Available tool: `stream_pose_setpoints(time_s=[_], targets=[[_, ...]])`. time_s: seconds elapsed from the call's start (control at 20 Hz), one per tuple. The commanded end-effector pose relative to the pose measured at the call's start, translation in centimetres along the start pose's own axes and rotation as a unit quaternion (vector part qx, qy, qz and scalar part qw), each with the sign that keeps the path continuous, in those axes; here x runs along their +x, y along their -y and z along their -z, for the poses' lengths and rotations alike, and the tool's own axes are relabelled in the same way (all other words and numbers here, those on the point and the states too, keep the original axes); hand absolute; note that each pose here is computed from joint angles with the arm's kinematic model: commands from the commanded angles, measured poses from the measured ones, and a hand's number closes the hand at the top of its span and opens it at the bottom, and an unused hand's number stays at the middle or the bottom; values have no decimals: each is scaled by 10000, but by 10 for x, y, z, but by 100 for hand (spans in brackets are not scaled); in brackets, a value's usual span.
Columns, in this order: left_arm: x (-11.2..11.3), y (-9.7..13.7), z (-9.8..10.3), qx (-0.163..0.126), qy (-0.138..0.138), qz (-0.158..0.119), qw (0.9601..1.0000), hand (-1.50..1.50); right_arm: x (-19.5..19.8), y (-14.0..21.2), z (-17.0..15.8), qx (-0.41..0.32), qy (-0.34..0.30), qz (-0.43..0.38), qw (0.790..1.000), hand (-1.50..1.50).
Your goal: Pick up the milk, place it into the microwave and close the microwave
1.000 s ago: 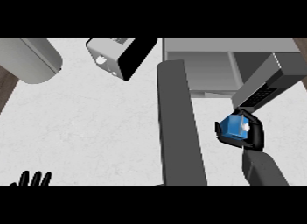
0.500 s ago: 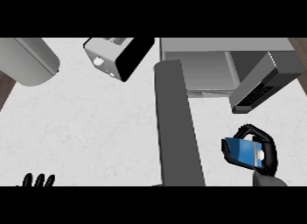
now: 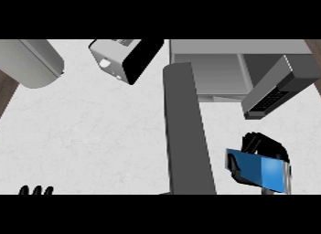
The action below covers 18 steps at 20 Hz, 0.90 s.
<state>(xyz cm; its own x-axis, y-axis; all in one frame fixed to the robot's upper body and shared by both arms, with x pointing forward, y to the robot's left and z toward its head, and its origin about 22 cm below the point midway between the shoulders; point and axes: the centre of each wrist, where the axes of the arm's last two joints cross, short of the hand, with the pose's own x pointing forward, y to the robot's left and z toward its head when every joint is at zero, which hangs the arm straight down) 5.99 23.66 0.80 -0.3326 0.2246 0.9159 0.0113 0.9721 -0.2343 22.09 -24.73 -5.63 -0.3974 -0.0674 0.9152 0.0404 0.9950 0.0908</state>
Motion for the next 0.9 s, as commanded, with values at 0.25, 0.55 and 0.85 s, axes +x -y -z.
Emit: stream_pose_setpoints(time_s=[0.25,0.55,0.85], targets=[[3,-11,-1,-8,27,-12,10000,-150,18,-43,36,-65,163,-509,9985,150],[8,-21,-12,164,15,86,9998,-150,-2,-70,61,-3,-110,-675,9977,150],[0,-33,-3,53,-22,115,9999,-150,-28,-86,113,-196,-530,-1335,9894,150]])
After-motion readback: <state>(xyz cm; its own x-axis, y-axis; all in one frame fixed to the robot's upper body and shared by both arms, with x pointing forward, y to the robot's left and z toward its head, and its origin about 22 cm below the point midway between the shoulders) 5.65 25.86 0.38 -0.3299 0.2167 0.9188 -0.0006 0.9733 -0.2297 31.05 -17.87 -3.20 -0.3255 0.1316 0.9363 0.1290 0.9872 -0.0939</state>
